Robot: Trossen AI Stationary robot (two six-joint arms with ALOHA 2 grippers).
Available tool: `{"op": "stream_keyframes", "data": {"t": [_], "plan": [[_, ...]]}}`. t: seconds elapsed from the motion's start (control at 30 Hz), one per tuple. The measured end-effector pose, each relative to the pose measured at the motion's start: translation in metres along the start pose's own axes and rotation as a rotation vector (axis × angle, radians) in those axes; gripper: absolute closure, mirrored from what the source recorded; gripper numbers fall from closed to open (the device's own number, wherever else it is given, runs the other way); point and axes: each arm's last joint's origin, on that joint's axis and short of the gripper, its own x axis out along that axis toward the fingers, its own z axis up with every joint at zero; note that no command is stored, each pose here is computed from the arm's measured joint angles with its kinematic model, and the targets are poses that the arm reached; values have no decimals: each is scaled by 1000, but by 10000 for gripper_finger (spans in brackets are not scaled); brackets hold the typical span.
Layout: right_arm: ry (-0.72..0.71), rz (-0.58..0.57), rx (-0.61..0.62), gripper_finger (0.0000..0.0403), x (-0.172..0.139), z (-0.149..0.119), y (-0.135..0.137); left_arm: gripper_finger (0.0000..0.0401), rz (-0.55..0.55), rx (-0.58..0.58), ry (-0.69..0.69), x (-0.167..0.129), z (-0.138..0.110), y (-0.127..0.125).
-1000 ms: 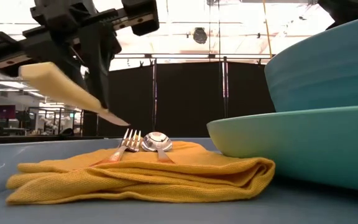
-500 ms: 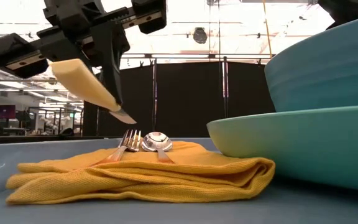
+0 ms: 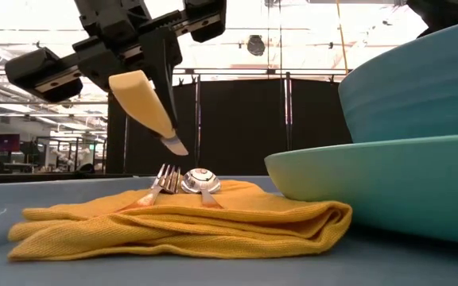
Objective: Set up tray
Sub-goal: Put the yellow table knife on top of the yellow table napkin to the right of the orange spoon
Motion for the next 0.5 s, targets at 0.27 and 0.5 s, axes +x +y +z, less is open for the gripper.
{"op": "stream_keyframes", "data": {"t": [0.27, 0.5], "plan": [[0, 0, 0, 360, 0, 0, 0, 360, -18, -21, 12, 0, 1, -3], [0, 0, 0, 360, 0, 0, 0, 361, -34, -48, 18, 8, 0, -5]]}}
